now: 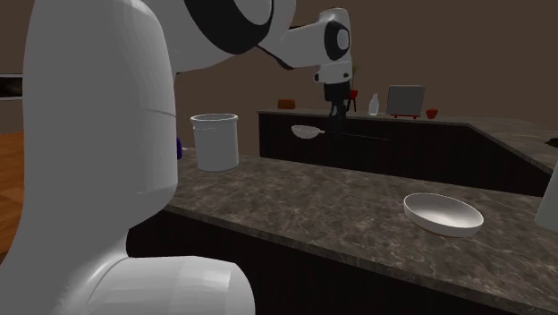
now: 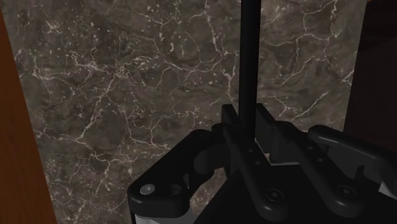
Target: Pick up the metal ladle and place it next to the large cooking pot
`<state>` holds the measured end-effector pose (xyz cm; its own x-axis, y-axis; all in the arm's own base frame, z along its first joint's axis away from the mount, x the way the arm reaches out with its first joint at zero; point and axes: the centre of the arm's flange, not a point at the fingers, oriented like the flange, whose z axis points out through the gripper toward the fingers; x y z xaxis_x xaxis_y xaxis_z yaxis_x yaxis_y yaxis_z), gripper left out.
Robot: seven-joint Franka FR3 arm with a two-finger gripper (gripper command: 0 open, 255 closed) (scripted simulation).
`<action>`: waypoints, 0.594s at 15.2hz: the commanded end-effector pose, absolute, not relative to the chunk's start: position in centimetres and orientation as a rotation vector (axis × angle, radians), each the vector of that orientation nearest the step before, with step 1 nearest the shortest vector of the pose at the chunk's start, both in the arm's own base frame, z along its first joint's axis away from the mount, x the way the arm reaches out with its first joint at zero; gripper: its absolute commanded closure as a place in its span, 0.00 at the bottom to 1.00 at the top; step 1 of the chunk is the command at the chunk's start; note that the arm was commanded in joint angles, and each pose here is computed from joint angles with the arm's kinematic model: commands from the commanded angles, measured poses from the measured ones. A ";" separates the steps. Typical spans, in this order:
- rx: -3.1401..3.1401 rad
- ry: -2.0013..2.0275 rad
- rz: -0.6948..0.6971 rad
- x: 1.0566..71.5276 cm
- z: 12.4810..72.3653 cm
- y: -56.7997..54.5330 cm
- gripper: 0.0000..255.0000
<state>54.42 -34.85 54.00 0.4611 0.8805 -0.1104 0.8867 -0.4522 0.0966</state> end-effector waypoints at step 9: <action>2.563 1.561 -0.067 54.4 59.2 -34.9 1.00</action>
<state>54.44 -34.97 58.63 0.4611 0.8804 -0.1104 0.8866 -0.4522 0.0966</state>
